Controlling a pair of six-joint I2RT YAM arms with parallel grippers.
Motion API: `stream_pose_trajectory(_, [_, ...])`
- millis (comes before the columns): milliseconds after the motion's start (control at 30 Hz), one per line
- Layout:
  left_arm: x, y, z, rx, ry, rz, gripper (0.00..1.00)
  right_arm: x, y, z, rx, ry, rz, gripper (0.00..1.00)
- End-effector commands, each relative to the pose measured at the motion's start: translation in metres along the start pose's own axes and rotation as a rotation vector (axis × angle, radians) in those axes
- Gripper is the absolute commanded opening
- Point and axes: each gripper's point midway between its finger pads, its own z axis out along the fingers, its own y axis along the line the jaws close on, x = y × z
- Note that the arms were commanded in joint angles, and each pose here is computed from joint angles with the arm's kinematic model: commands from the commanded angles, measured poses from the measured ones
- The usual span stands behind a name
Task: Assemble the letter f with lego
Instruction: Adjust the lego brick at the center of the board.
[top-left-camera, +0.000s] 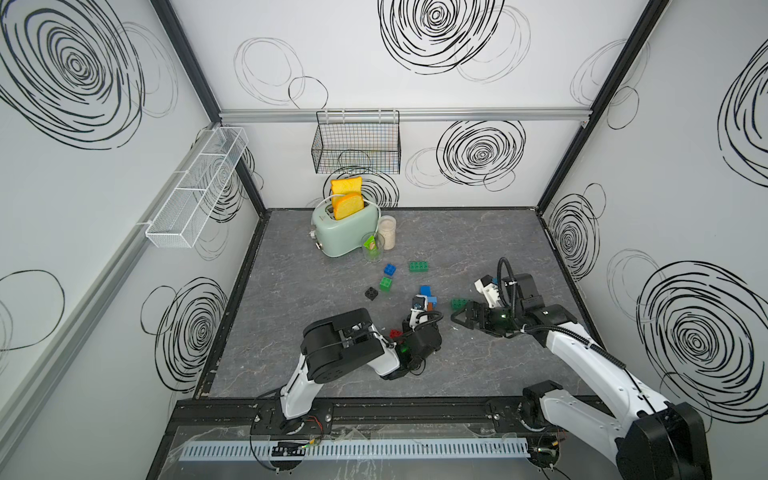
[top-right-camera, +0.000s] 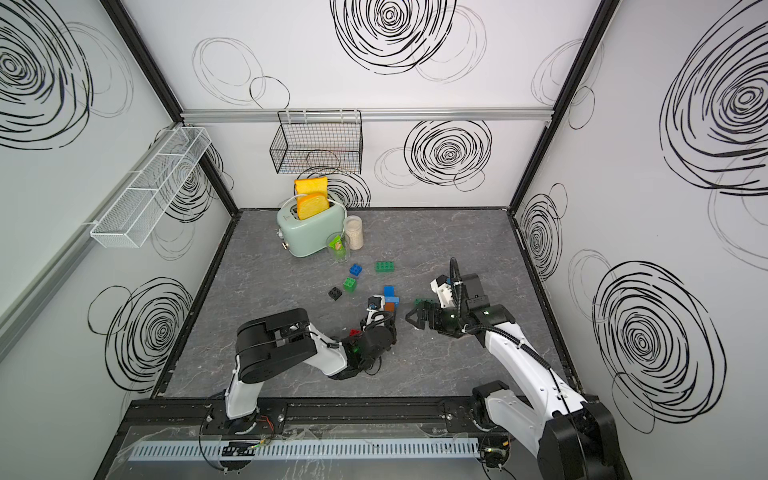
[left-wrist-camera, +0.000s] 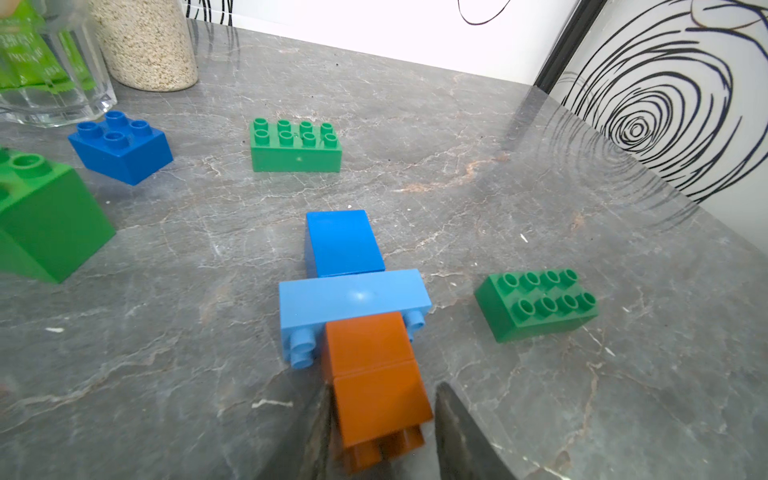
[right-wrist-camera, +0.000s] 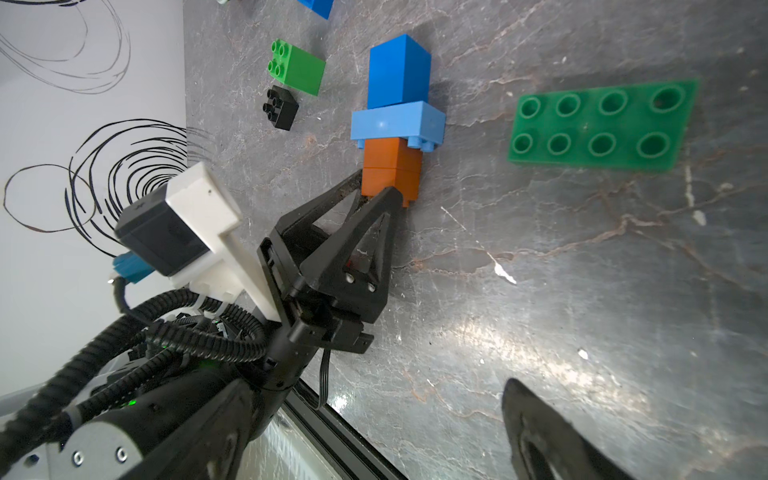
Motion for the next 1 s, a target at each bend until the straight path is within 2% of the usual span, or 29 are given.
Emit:
stream_pose_trajectory(0, [0.027, 0.016, 0.0, -0.059, 0.068, 0.069, 0.4, 0.008, 0.001, 0.0, -0.012, 0.023, -0.017, 0.95])
stream_pose_trajectory(300, [0.016, 0.008, 0.0, -0.037, 0.066, 0.1, 0.32, 0.007, 0.004, -0.001, -0.018, 0.017, -0.026, 0.95])
stream_pose_trajectory(533, [-0.006, 0.008, -0.008, -0.008, 0.084, 0.141, 0.31, 0.004, 0.008, -0.003, -0.037, 0.008, -0.031, 0.95])
stream_pose_trajectory(700, [-0.02, 0.007, -0.015, 0.049, 0.22, 0.193, 0.3, -0.002, 0.008, -0.007, -0.024, -0.008, -0.025, 0.95])
stream_pose_trajectory(967, [-0.06, -0.006, -0.045, 0.1, 0.434, 0.198, 0.3, -0.011, 0.017, -0.011, -0.06, -0.029, -0.022, 0.95])
